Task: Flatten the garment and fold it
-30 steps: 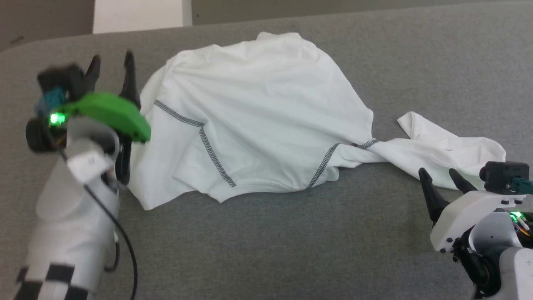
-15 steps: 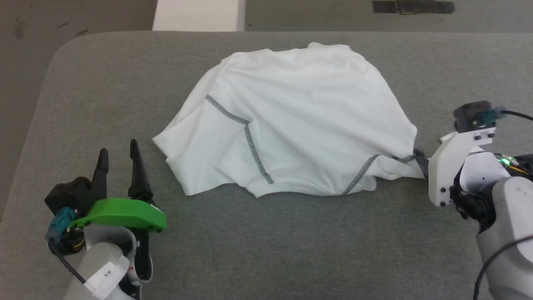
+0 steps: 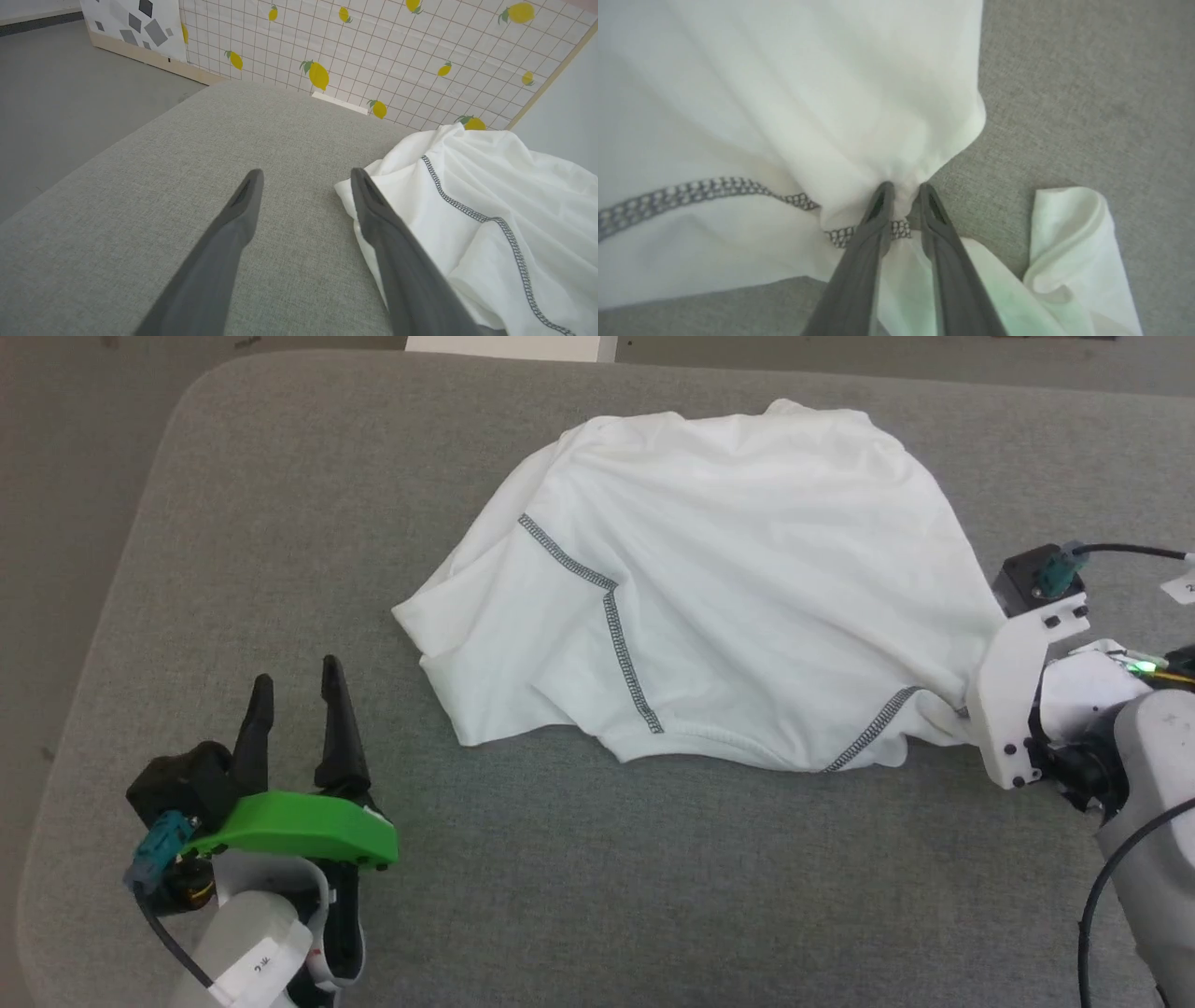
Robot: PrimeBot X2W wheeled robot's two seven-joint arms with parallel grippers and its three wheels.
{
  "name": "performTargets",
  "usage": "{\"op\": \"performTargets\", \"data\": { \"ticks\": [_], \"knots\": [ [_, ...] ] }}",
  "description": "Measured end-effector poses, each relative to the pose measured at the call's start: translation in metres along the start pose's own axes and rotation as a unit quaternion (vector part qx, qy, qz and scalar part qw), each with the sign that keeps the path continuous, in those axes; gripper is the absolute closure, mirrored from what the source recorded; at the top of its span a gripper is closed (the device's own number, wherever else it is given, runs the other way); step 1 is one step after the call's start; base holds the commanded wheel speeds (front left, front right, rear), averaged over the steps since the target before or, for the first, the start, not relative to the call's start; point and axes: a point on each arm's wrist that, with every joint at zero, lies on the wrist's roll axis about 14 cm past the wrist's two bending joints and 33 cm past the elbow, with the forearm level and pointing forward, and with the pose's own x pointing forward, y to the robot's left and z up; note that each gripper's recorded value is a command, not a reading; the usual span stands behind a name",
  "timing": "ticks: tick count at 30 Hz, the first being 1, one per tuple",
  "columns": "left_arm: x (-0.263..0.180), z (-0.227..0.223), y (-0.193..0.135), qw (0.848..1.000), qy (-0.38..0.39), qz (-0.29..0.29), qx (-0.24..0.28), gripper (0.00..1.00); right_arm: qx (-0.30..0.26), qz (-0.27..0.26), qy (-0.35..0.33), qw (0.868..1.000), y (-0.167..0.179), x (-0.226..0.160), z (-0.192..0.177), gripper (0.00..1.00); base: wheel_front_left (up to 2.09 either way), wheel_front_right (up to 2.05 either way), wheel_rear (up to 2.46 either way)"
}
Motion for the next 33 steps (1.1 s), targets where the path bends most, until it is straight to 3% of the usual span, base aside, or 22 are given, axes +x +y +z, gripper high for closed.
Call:
{"op": "performTargets", "data": {
  "ticks": [3,4,11,20,22,23,28,33],
  "knots": [
    [0.0,-0.005,0.0,1.0,0.006,0.0,0.0,0.0,-0.006,-0.003,-0.005,1.0,-0.004,0.005,0.007,1.0,0.0,0.0,0.0],
    [0.001,-0.01,-0.002,1.0,0.013,-0.002,-0.003,0.0,-0.022,-0.038,-0.023,0.999,-0.029,0.01,0.029,1.0,0.0,0.0,0.0],
    [0.005,-0.014,0.004,1.0,0.018,0.005,-0.001,0.0,-0.057,-0.087,-0.086,0.991,-0.056,0.016,0.087,1.0,0.0,0.0,0.0],
    [0.007,-0.028,0.019,0.999,0.036,0.029,0.004,0.0,-0.108,-0.102,-0.189,0.971,-0.049,0.036,0.146,1.0,0.0,0.0,0.0],
    [0.007,-0.03,0.021,0.999,0.039,0.031,0.005,0.0,-0.097,-0.098,-0.203,0.97,-0.048,0.038,0.151,1.0,0.0,0.0,0.0],
    [0.007,-0.03,0.021,0.999,0.04,0.031,0.005,0.0,-0.084,-0.094,-0.201,0.972,-0.047,0.04,0.149,0.0,0.0,0.0,0.0],
    [0.004,-0.026,0.02,0.999,0.035,0.028,0.003,0.0,-0.053,-0.075,-0.225,0.97,-0.034,0.032,0.155,0.0,0.0,0.0,0.0],
    [-0.003,-0.009,0.016,1.0,0.018,0.014,0.006,0.0,0.016,-0.055,-0.326,0.944,-0.033,-0.013,0.176,0.0,0.0,0.0,0.0]
  ]
}}
